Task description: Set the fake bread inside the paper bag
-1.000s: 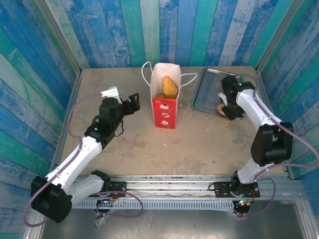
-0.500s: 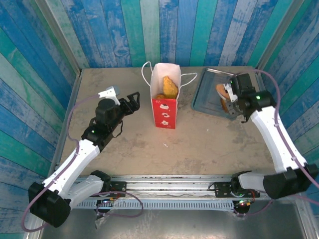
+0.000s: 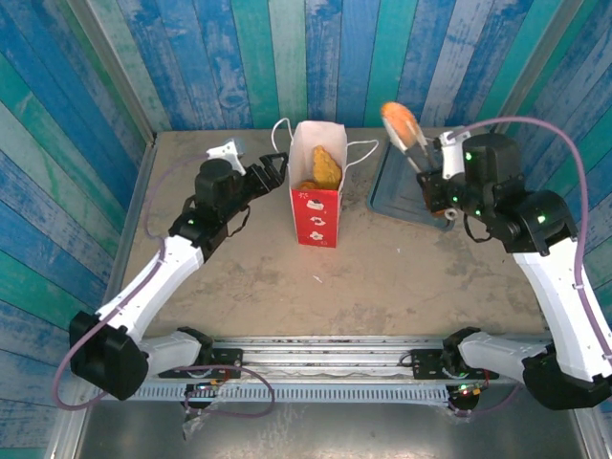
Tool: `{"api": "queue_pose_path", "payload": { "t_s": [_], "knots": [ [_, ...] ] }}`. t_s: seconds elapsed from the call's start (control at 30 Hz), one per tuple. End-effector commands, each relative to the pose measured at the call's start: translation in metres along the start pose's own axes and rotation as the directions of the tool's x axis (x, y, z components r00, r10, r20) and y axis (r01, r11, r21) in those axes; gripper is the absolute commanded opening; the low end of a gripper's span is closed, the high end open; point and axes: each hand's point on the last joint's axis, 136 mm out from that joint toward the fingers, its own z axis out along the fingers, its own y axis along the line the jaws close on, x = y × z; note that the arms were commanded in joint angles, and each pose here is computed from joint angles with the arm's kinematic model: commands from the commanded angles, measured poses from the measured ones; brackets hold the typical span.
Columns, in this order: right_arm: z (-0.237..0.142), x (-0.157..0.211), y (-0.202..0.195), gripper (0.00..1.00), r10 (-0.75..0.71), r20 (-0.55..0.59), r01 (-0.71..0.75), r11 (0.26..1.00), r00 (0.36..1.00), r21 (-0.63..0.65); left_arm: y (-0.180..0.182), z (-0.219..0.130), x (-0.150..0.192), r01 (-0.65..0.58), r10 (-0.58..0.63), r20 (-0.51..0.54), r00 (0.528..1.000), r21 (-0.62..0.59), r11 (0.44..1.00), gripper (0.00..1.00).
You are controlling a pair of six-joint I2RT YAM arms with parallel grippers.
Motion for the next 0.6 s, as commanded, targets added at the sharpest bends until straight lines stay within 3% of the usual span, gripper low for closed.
{"api": "queue_pose_path", "payload": {
  "t_s": [0.0,0.3,0.57],
  "knots": [
    [-0.010,-0.031,0.033,0.33,0.038,0.089,-0.029,0.995,0.995,-0.098,-0.007,0.014,0.006,0.045,-0.043,-0.035,0.998,0.047,0.998,0.91],
    [0.008,-0.056,0.093,0.32,-0.047,0.107,0.061,0.989,0.993,-0.131,0.004,0.034,0.019,0.121,-0.117,-0.058,0.991,0.060,0.991,0.84],
    [0.033,-0.063,0.107,0.32,-0.058,0.063,0.064,0.994,0.996,-0.088,0.012,0.032,0.020,0.115,-0.114,-0.039,0.993,0.036,0.993,0.79]
  ]
}}
